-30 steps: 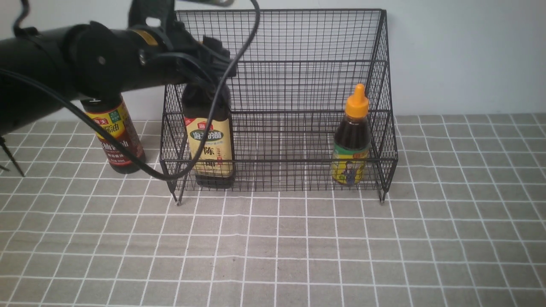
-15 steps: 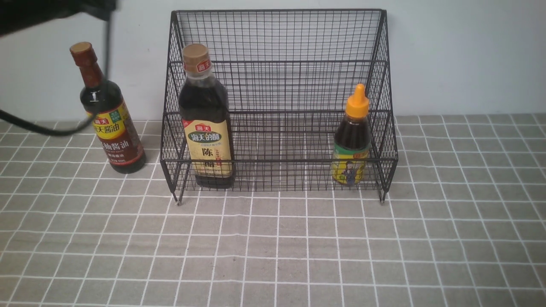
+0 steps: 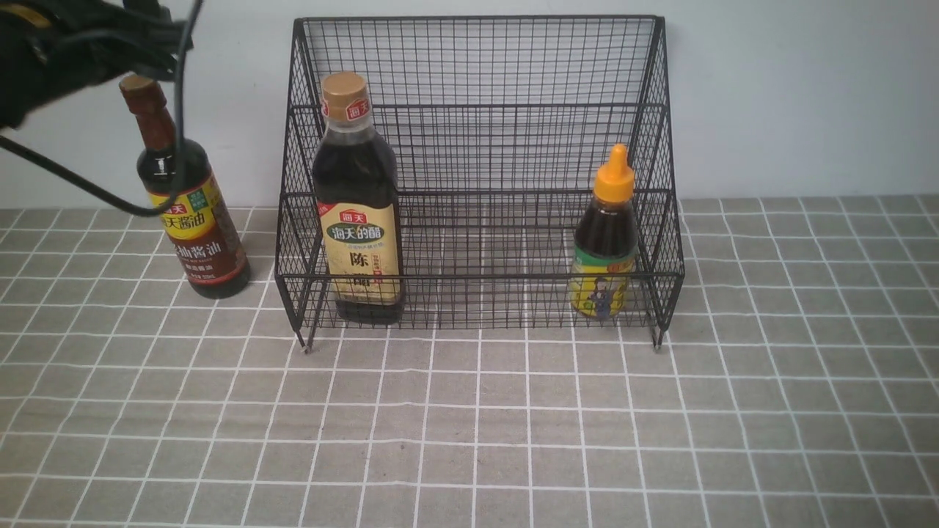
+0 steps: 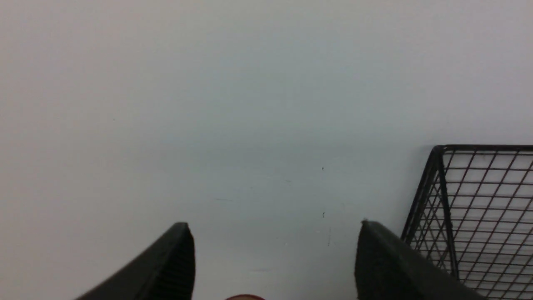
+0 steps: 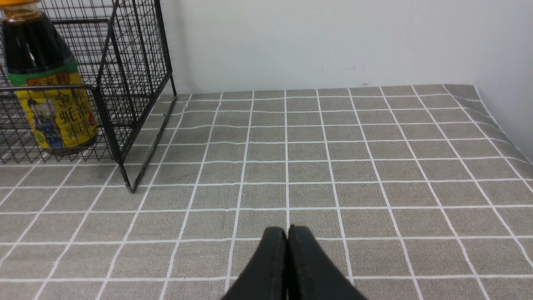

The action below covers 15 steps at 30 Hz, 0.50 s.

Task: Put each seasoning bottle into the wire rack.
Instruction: Use the left arm to grab the condiment bottle closest to it

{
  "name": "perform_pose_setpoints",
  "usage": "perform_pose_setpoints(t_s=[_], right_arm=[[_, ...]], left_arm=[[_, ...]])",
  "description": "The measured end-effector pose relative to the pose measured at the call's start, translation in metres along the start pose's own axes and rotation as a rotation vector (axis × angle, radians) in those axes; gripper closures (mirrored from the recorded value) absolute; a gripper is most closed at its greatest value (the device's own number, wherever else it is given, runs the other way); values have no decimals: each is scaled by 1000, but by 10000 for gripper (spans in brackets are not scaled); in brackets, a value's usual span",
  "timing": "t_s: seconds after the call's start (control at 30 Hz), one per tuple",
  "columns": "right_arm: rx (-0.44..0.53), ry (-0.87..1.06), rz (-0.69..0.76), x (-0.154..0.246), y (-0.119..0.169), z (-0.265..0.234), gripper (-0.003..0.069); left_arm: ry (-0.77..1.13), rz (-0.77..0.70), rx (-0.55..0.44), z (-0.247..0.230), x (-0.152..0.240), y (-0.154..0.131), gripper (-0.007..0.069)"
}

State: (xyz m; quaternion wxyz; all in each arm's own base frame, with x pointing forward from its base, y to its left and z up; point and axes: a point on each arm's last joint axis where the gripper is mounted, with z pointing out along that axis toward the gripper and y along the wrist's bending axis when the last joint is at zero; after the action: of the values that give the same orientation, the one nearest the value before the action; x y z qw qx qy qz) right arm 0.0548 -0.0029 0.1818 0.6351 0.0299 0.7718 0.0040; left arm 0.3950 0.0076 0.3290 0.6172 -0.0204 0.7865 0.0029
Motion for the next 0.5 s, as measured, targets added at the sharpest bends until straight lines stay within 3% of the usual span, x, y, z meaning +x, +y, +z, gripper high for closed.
perform_pose_setpoints(t_s=[0.5], right_arm=[[0,0,2,0,0,0,671]], left_arm=[[88,70,-11,34,41,2,156]])
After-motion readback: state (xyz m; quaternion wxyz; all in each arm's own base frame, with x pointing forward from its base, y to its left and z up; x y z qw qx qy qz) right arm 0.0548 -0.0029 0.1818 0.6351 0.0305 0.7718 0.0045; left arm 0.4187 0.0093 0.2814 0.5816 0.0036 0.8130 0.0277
